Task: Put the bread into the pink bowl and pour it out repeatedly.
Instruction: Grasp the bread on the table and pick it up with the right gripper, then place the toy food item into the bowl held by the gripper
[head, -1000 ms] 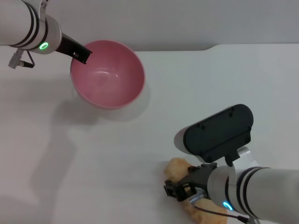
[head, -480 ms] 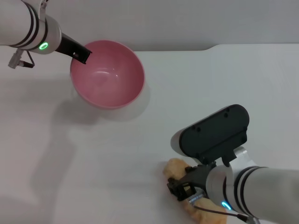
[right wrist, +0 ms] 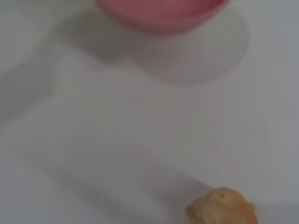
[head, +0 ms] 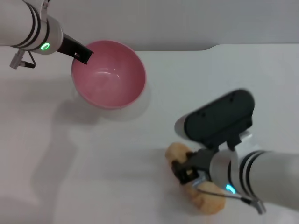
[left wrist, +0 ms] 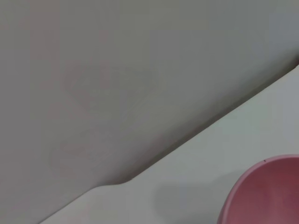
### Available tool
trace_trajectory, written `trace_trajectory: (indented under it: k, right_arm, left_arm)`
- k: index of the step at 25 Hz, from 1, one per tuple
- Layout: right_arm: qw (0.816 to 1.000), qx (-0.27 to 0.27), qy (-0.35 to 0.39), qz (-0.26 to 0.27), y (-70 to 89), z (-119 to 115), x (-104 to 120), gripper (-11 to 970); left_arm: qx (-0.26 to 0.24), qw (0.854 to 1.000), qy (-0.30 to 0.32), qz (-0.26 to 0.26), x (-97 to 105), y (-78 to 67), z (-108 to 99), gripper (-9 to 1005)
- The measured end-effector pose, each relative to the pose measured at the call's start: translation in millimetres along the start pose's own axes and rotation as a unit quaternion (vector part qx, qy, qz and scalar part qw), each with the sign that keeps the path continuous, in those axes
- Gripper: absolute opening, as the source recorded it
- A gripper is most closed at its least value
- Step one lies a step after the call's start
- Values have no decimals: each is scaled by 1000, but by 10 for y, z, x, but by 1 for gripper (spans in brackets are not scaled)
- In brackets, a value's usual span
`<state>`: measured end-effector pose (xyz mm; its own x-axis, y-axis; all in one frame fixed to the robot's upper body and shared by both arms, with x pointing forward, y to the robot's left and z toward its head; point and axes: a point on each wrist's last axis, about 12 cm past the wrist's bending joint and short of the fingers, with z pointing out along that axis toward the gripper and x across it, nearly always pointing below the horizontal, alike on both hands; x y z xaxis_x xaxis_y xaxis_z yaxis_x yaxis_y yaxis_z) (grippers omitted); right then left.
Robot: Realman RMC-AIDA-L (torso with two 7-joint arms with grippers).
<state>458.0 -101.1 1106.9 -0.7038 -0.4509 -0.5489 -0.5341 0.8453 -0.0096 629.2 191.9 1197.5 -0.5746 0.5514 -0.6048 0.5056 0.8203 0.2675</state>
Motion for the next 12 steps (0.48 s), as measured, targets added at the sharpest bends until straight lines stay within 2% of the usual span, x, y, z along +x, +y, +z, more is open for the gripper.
trace_trajectory:
  k: [3, 12]
  right_arm:
    - [1000, 5, -29, -4, -82, -70, -155, 372]
    - [995, 10, -94, -41, -102, -252, -571, 315]
  left_arm:
    - [2, 1000, -3, 3, -10, -30, 7, 43]
    - [13, 1000, 1, 10, -7, -150, 50, 43]
